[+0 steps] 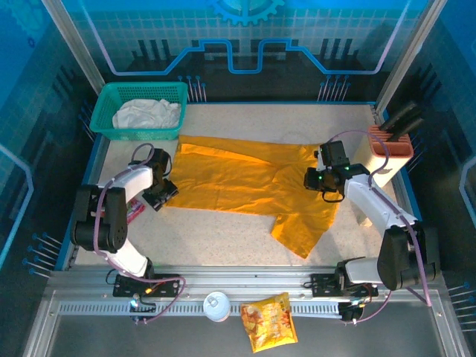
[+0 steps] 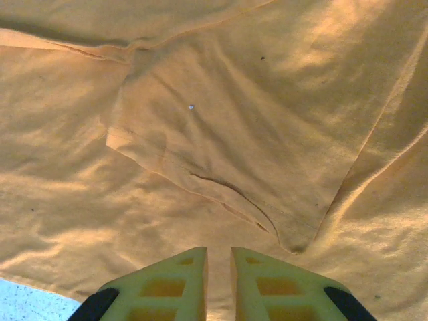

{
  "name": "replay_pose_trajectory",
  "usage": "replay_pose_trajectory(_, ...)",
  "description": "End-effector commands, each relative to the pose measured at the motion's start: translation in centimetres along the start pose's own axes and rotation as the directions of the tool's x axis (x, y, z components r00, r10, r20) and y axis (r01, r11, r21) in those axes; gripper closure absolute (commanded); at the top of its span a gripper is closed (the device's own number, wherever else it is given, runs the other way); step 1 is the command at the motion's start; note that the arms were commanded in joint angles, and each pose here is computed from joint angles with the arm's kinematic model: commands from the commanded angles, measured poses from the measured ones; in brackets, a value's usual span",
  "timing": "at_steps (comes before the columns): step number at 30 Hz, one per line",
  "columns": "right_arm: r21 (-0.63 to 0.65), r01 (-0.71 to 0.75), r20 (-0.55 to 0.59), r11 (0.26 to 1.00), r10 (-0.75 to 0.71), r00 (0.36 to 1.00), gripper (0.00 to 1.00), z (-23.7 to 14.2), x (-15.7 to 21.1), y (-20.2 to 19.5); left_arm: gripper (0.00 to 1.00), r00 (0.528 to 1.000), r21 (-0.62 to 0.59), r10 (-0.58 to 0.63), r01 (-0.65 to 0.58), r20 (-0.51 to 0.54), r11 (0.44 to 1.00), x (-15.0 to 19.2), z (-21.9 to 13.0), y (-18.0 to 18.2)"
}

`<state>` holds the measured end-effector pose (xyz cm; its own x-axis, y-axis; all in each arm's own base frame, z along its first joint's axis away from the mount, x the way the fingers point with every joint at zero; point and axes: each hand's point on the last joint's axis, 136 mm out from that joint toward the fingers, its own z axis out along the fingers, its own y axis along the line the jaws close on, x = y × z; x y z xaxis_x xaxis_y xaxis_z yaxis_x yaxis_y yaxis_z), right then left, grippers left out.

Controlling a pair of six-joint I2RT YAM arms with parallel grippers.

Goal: Fold and stack the t-shirts

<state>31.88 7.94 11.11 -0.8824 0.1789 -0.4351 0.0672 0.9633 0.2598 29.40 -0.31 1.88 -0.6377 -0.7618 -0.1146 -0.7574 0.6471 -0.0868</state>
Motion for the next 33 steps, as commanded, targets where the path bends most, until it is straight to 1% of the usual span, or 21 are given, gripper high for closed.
replay_pose_trajectory(1, -0.02, 0.003, 0.018, 1.0, -0.003, 1.0, 0.82, -0.5, -0.3, 0.0, 0.49, 0.999, -0.003, -0.02, 0.02, 0.027, 1.0, -1.1, -0.1, -0.3)
replay_pose_trajectory(3, -0.019, 0.001, 0.012, 1.0, 0.0, 1.0, 0.82, -0.2, -0.3, -0.1, 0.5, 1.0, -0.011, -0.018, 0.018, 0.019, 1.0, -0.9, 0.1, -0.2)
replay_pose_trajectory(10, -0.031, -0.006, -0.004, 1.0, 0.006, 1.0, 0.83, 0.3, -0.3, 0.2, 0.61, 1.0, -0.036, -0.015, 0.014, -0.012, 0.999, -0.2, 0.8, 0.4)
replay_pose_trajectory(17, -0.033, -0.001, 0.0, 0.999, 0.001, 1.0, 0.83, -0.3, -0.7, 0.4, 0.78, 1.0, -0.054, -0.004, 0.004, -0.001, 0.999, -0.4, 0.9, 0.7)
replay_pose_trajectory(20, -0.03, 0.018, 0.013, 0.999, -0.018, 1.0, 0.84, -1.2, -1.2, 0.6, 0.91, 1.0, -0.048, 0.006, -0.006, 0.004, 0.999, -0.6, 0.8, 0.5)
replay_pose_trajectory(22, -0.037, 0.056, 0.037, 0.998, -0.055, 0.998, 0.86, -2.3, -1.9, 1.0, 1.0, 1.0, -0.043, 0.015, -0.015, 0.01, 0.999, -0.7, 0.6, 0.4)
replay_pose_trajectory(26, -0.073, 0.184, 0.141, 0.98, -0.172, 0.975, 0.88, -6.0, -3.7, 2.5, 1.0, 0.999, -0.015, 0.039, -0.039, 0.023, 0.999, -1.2, 0.1, -0.4)
replay_pose_trajectory(27, -0.084, 0.23, 0.182, 0.969, -0.212, 0.96, 0.86, -7.4, -4.2, 3.2, 1.0, 0.999, -0.007, 0.046, -0.046, 0.024, 0.999, -1.4, 0.0, -0.7)
replay_pose_trajectory(28, -0.089, 0.28, 0.222, 0.956, -0.255, 0.941, 0.8, -8.8, -4.5, 3.7, 1.0, 0.998, 0.003, 0.052, -0.053, 0.025, 0.999, -1.4, -0.1, -0.9)
replay_pose_trajectory(30, -0.087, 0.365, 0.274, 0.927, -0.331, 0.903, 0.68, -11.1, -4.6, 4.6, 1.0, 0.998, 0.019, 0.064, -0.064, 0.027, 0.998, -1.5, -0.4, -1.3)
replay_pose_trajectory(31, -0.083, 0.396, 0.283, 0.914, -0.36, 0.889, 0.57, -12.1, -4.5, 4.7, 1.0, 0.997, 0.028, 0.069, -0.07, 0.028, 0.997, -1.5, -0.6, -1.4)
replay_pose_trajectory(32, -0.104, 0.457, 0.283, 0.883, -0.414, 0.865, 0.51, -12.6, -3.9, 5.4, 1.0, 0.997, 0.036, 0.076, -0.077, 0.031, 0.996, -1.6, -0.8, -1.6)
replay_pose_trajectory(33, -0.122, 0.547, 0.274, 0.828, -0.502, 0.82, 0.46, -13.0, -2.8, 6.1, 1.0, 0.996, 0.044, 0.085, -0.086, 0.033, 0.995, -1.6, -1.1, -1.7)
